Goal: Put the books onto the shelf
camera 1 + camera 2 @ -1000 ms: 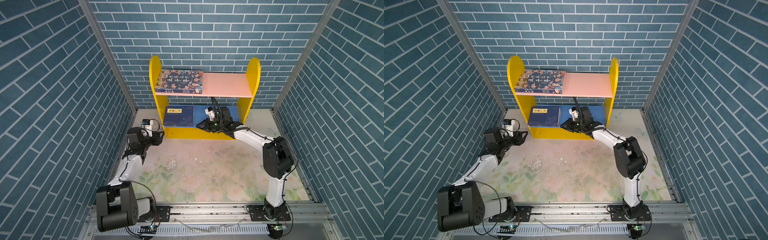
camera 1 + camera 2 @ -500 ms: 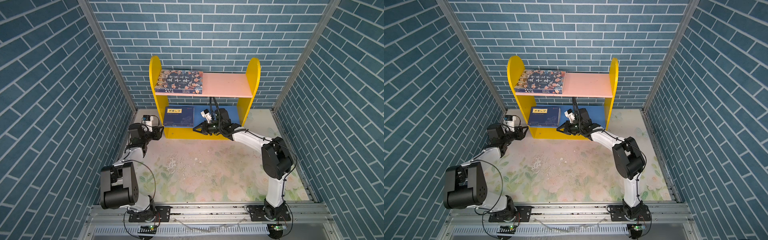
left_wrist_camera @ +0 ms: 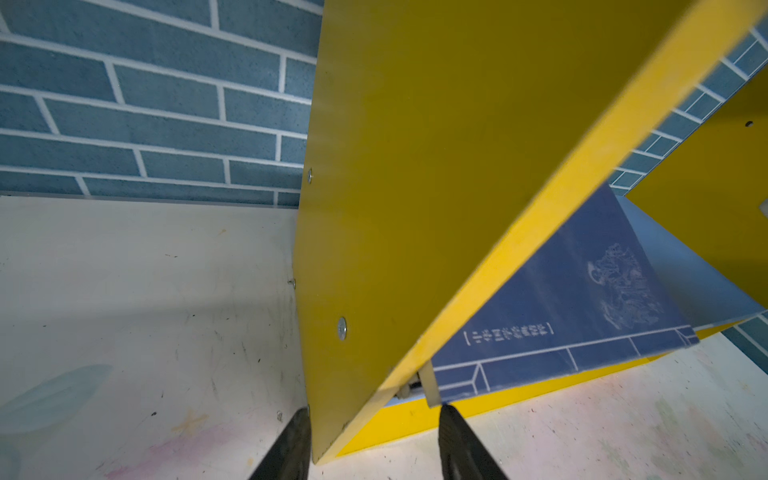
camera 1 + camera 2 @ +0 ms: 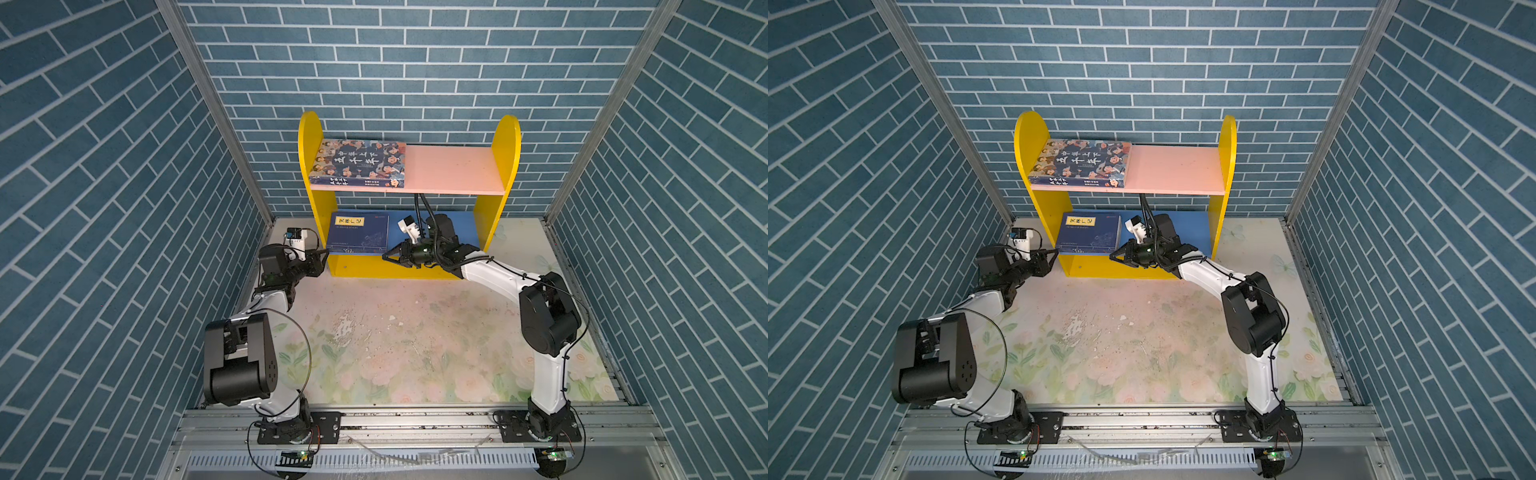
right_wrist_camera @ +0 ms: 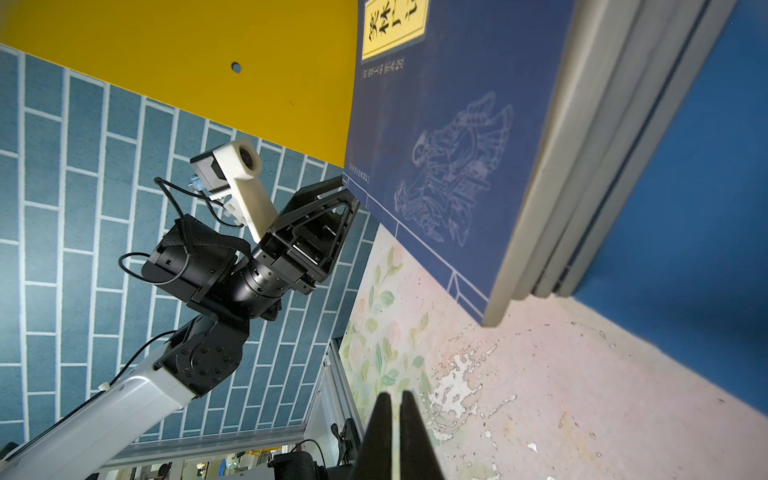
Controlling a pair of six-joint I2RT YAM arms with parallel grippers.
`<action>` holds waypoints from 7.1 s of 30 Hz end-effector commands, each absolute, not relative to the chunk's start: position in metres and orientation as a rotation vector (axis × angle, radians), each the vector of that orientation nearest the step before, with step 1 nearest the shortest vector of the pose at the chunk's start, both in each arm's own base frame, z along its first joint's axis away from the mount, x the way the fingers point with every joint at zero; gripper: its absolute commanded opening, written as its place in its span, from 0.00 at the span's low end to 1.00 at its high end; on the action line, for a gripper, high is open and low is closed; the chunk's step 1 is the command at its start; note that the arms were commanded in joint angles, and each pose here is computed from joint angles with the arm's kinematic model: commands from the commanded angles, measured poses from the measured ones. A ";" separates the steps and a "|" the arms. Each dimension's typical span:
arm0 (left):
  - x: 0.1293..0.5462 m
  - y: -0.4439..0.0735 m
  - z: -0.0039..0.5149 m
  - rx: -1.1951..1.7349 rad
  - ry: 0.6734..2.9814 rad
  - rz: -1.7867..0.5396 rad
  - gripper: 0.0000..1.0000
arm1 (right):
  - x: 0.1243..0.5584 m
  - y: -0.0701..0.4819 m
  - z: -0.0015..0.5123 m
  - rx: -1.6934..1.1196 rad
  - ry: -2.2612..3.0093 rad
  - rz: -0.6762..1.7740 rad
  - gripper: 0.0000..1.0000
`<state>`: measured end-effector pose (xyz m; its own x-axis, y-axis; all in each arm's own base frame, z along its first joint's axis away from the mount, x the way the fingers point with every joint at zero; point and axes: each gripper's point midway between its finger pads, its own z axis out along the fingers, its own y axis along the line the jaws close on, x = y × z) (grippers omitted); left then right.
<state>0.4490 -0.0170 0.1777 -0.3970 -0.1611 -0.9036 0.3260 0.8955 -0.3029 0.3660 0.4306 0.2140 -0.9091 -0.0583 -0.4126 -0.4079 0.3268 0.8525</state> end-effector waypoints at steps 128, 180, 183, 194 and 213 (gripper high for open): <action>0.316 -0.044 0.187 0.232 2.076 -0.547 0.96 | 0.278 0.317 0.173 -0.557 2.365 1.012 0.97; 0.369 0.005 0.131 0.093 1.768 -0.233 1.00 | 0.356 -0.057 0.103 0.272 1.722 -0.055 0.99; 0.373 0.005 0.124 0.077 1.726 -0.255 1.00 | 0.362 -0.052 0.101 0.242 1.745 -0.027 0.99; 0.369 0.002 0.109 0.091 1.739 -0.182 1.00 | 0.388 -0.030 0.092 0.100 1.890 0.069 0.98; 0.382 -0.005 0.104 0.128 1.811 -0.181 1.00 | 0.390 -0.024 0.092 0.060 1.904 0.091 0.99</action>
